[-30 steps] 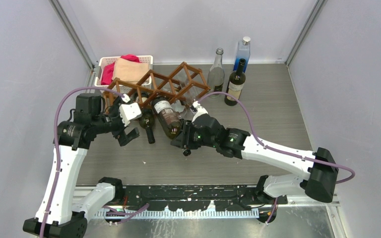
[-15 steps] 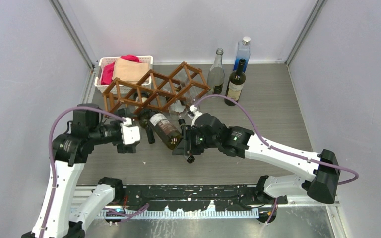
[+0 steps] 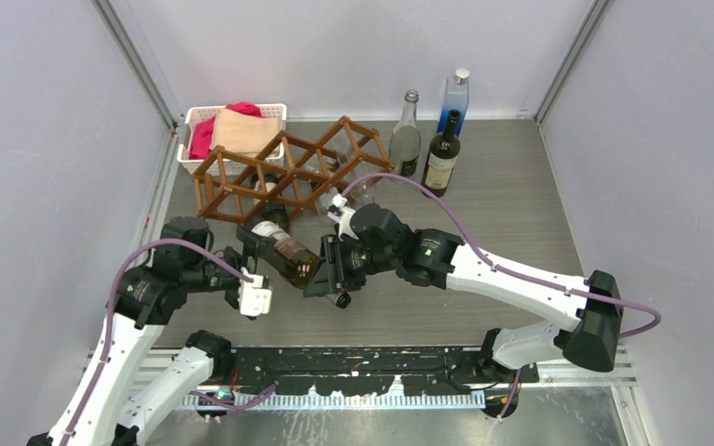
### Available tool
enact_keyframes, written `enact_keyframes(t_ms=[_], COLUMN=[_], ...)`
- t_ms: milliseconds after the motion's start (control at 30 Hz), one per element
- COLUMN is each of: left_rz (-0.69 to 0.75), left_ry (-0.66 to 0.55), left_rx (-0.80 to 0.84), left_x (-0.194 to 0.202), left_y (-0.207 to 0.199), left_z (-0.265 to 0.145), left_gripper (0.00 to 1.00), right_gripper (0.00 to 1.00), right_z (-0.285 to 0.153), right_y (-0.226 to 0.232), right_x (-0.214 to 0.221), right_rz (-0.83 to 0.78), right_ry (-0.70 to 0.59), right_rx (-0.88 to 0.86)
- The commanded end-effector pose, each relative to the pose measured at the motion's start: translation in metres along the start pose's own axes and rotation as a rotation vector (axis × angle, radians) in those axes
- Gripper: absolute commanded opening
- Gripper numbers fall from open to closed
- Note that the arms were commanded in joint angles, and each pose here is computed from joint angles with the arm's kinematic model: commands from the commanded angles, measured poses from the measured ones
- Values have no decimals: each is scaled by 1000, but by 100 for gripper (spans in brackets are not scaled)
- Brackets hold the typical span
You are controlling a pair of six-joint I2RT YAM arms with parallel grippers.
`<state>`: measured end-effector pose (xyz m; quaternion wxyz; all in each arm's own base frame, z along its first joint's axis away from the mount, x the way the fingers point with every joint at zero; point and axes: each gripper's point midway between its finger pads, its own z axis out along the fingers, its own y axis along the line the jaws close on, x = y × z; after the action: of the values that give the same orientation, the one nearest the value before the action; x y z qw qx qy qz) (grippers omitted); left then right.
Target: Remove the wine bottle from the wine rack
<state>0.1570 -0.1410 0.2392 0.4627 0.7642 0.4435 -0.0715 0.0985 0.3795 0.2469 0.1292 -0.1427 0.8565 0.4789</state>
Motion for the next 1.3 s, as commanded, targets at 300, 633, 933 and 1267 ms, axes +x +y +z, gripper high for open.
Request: enact_keyframes(t_ms=[300, 633, 933, 1267], left_rz=[119, 61, -61, -424], left_ry=[36, 69, -16, -114], left_rx=[-97, -125, -292, -344], left_x=[9, 12, -11, -33], left_y=[22, 29, 63, 84], left_z=[18, 12, -2, -10], left_gripper=[100, 52, 0, 0], right_gripper=[1, 1, 80, 100], right_z=[-27, -35, -44, -89], right_y=[110, 112, 101, 88], right_x=[-21, -24, -53, -96], right_rz=[-34, -67, -106, -234], right_ry=[-50, -82, -246, -518], right_rx=[-394, -383, -236, -55])
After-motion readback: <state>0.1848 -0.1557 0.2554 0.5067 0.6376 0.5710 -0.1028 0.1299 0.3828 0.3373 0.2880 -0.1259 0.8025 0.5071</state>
